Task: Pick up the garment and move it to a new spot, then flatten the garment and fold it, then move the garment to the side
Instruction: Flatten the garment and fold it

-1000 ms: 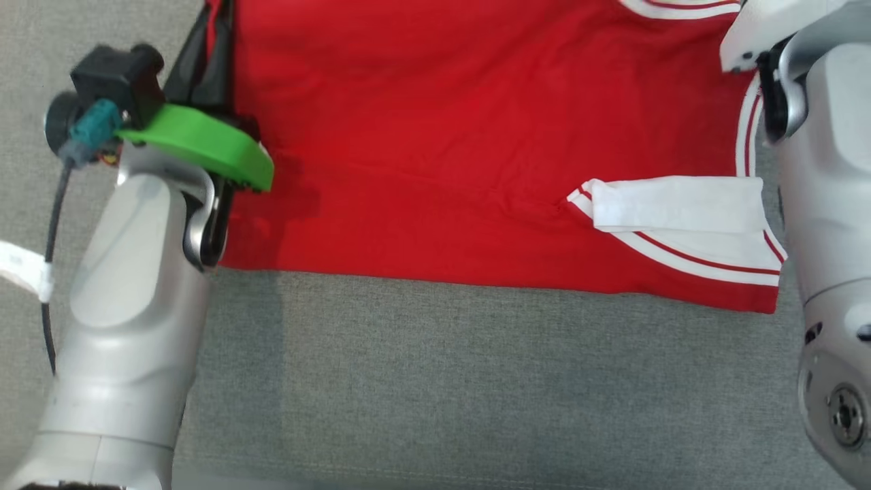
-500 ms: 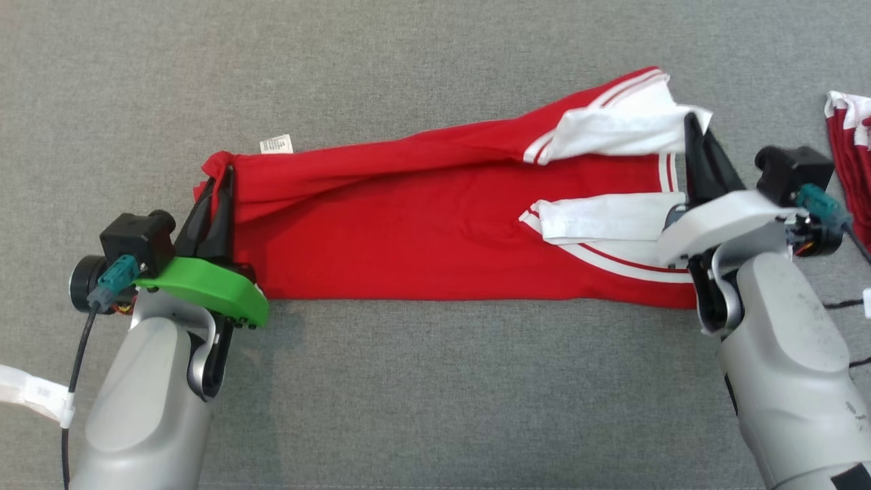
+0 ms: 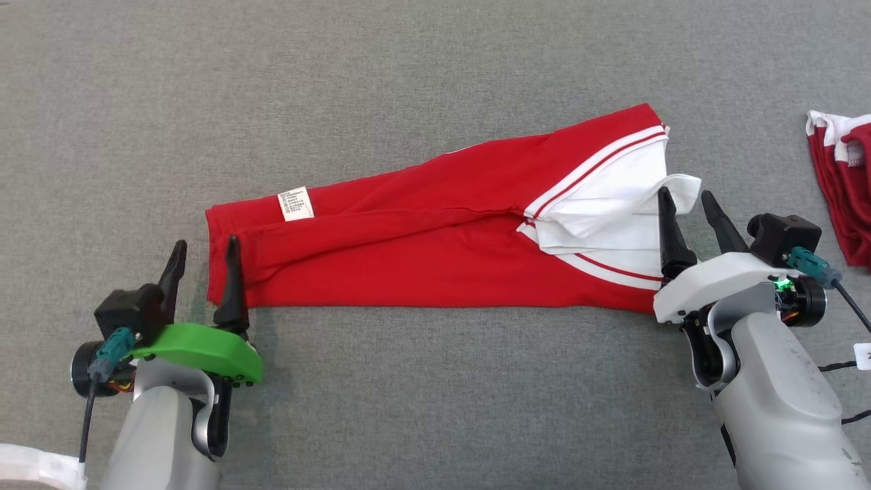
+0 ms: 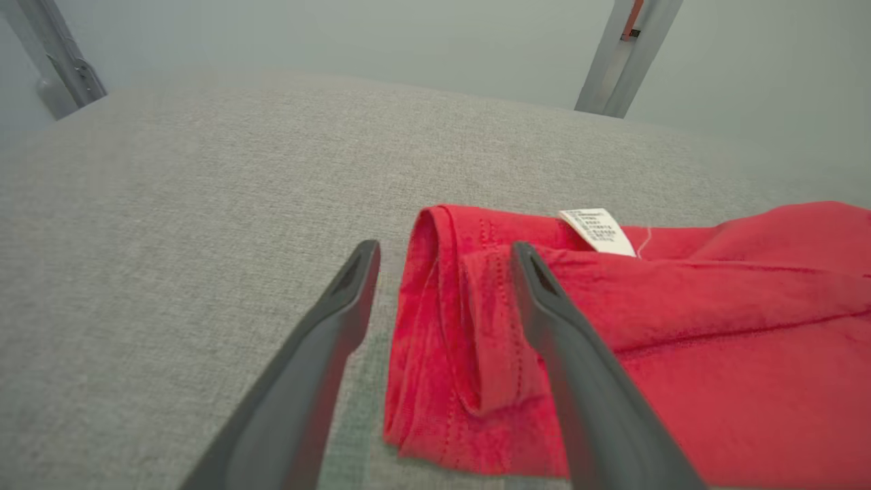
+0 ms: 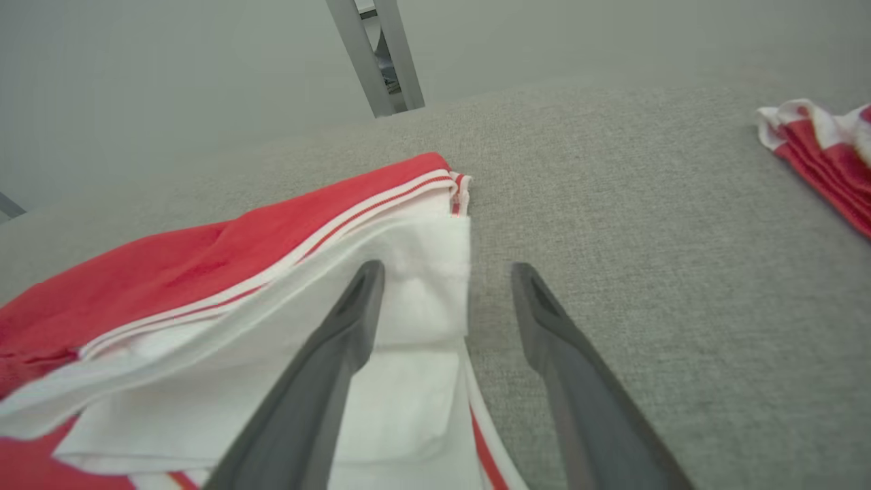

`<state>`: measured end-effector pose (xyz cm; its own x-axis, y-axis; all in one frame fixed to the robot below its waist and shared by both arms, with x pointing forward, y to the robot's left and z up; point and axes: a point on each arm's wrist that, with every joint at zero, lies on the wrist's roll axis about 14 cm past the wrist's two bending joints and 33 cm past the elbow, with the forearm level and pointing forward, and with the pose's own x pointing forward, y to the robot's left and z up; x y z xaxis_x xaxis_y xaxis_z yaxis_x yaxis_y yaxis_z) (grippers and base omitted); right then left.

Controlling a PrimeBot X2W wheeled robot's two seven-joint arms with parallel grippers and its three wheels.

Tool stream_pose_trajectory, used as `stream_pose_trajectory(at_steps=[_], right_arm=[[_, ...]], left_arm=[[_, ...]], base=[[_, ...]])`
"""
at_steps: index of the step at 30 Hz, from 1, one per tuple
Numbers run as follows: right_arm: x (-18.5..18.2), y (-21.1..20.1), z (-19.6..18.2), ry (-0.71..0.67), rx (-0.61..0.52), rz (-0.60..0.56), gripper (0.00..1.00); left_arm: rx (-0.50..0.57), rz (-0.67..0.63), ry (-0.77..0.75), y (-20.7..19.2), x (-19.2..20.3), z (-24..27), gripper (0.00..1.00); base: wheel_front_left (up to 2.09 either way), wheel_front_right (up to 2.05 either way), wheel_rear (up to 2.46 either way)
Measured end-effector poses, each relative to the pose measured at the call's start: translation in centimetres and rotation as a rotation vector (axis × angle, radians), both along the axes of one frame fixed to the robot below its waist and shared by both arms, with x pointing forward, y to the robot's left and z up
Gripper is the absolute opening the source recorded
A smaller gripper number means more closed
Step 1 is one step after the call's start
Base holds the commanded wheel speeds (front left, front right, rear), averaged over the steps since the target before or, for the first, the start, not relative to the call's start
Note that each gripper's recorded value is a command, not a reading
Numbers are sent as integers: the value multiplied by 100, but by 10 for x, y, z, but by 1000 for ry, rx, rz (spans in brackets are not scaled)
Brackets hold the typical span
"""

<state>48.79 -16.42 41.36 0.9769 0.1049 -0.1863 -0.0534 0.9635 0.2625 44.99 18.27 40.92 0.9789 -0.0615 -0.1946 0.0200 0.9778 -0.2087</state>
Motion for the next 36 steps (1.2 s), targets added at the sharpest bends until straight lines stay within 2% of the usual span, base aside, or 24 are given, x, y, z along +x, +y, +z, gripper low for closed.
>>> stream_pose_trajectory(at_steps=[8,13,14,15,20,26,32,36], right_arm=[[-9,11,-36,129,16,16,100],[-5,41,-44,174,52,83,99],[-5,49,-45,179,57,104,53],[-5,55,-44,183,63,123,0],[-9,68,-41,180,81,163,0],[-5,28,-25,118,66,65,0],[2,-9,20,-18,25,-6,0],[2,10,51,-110,21,45,0]], left_arm=[[-2,94,2,22,-20,0,100],[-31,176,5,44,-34,-1,100],[-35,183,10,45,-37,-2,100],[-37,189,12,47,-39,-3,100],[-43,194,12,47,-44,-2,100],[-52,158,-2,35,-45,4,100],[-64,101,-14,15,-49,9,100],[-77,80,-25,7,-50,14,100]], base=[[0,0,0],[0,0,0],[0,0,0],[0,0,0],[0,0,0],[0,0,0],[0,0,0],[0,0,0]])
